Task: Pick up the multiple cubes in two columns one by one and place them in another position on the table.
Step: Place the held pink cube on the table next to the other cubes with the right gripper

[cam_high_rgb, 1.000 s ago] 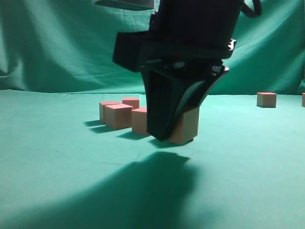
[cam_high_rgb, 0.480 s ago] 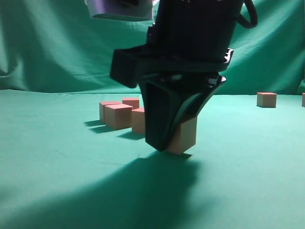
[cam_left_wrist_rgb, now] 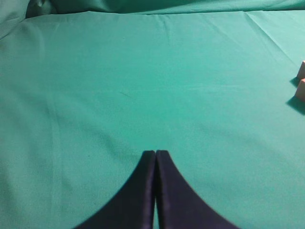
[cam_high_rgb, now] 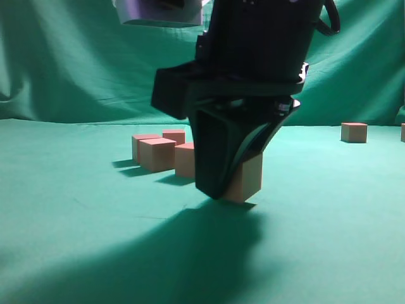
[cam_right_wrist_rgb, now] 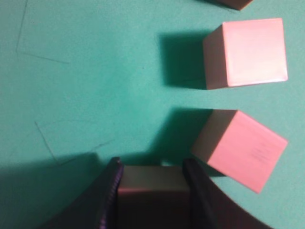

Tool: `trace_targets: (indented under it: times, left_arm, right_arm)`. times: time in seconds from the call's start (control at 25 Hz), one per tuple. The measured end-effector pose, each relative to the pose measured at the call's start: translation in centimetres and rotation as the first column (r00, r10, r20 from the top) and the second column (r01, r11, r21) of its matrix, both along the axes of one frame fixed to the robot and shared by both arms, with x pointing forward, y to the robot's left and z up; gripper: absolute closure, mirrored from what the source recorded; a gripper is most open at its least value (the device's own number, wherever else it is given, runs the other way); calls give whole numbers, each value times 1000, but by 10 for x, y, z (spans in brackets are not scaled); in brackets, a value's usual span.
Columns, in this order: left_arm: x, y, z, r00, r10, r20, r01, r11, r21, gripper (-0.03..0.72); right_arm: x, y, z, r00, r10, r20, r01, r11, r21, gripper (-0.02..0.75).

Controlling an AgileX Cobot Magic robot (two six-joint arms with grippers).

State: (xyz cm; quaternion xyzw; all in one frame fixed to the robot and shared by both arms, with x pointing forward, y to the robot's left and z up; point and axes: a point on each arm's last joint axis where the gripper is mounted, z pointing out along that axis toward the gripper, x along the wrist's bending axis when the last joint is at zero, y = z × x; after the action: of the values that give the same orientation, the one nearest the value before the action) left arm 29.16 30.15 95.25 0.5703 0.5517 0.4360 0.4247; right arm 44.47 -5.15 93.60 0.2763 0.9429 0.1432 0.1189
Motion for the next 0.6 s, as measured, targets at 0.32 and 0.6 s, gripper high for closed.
trace_targets:
  times: [0.32,0.6]
  left_arm:
    - [0,0,0,1000,0,0,0,1000,0,688]
    - [0,0,0,1000,0,0,0,1000,0,688]
  right_arm:
    - [0,0,0,1000,1,1,-1,1000,-1,474]
    - [0,0,0,1000,1,1,-1,1000,-1,474]
